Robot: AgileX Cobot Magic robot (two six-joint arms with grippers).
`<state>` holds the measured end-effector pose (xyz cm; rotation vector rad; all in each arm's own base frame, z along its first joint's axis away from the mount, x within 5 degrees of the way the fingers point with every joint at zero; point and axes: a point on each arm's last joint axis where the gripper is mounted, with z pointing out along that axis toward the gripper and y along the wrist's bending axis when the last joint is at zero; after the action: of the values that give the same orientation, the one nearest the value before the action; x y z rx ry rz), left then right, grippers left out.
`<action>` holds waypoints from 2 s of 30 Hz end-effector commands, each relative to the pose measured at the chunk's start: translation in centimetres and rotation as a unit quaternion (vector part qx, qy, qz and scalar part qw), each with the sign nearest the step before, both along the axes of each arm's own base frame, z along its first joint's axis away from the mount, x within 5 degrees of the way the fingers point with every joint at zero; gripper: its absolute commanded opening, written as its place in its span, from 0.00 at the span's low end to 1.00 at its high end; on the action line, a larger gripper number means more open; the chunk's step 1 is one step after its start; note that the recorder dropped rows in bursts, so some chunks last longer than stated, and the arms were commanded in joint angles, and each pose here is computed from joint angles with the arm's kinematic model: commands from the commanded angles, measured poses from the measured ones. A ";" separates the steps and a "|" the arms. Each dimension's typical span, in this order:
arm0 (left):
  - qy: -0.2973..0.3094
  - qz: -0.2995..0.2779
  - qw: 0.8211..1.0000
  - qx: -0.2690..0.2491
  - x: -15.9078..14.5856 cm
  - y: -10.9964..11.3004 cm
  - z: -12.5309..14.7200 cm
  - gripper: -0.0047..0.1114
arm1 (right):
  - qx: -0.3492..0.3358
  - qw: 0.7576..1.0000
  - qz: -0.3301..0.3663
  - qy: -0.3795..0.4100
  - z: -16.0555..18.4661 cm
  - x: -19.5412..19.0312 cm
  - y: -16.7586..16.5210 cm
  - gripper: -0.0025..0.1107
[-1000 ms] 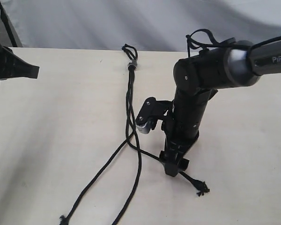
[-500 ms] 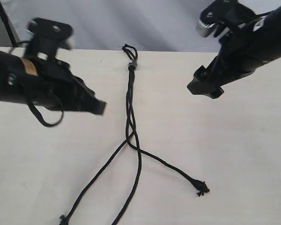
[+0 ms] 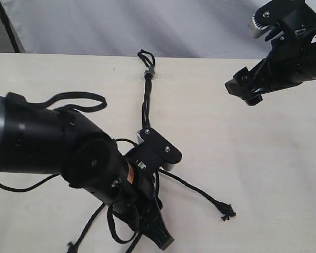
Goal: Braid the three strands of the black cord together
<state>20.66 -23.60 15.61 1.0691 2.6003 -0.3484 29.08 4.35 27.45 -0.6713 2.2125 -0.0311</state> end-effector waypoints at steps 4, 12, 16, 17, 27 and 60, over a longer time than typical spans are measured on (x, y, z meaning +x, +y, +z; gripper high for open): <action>0.031 0.000 0.999 0.037 -0.2 -0.7 -2.7 0.35 | 0.003 1.000 -0.005 -0.007 0.2 -0.1 -0.2 0.89; 0.032 -0.012 0.995 0.093 0.3 -0.4 -5.1 0.11 | 0.003 1.000 -0.005 -0.008 0.2 0.0 -0.2 0.89; 0.033 -0.013 0.995 0.095 0.2 -0.4 -4.9 0.04 | 0.003 1.000 -0.006 -0.010 0.2 0.0 -0.2 0.89; 0.030 -0.014 0.995 0.092 0.2 -0.4 -4.5 0.04 | 0.003 1.000 -0.006 -0.010 0.2 0.0 -0.2 0.89; -0.064 -0.054 0.986 0.148 3.2 1.5 1.5 0.04 | 0.003 1.000 -0.006 -0.010 0.2 0.0 -0.2 0.89; -0.015 -0.104 0.974 0.199 0.2 -1.7 -2.2 0.04 | 0.006 1.000 -0.011 -0.020 0.3 0.1 -0.2 0.89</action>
<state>20.51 -26.05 12.84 1.5820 2.5676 0.0447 29.29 4.29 27.64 -0.6516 2.1837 -0.0442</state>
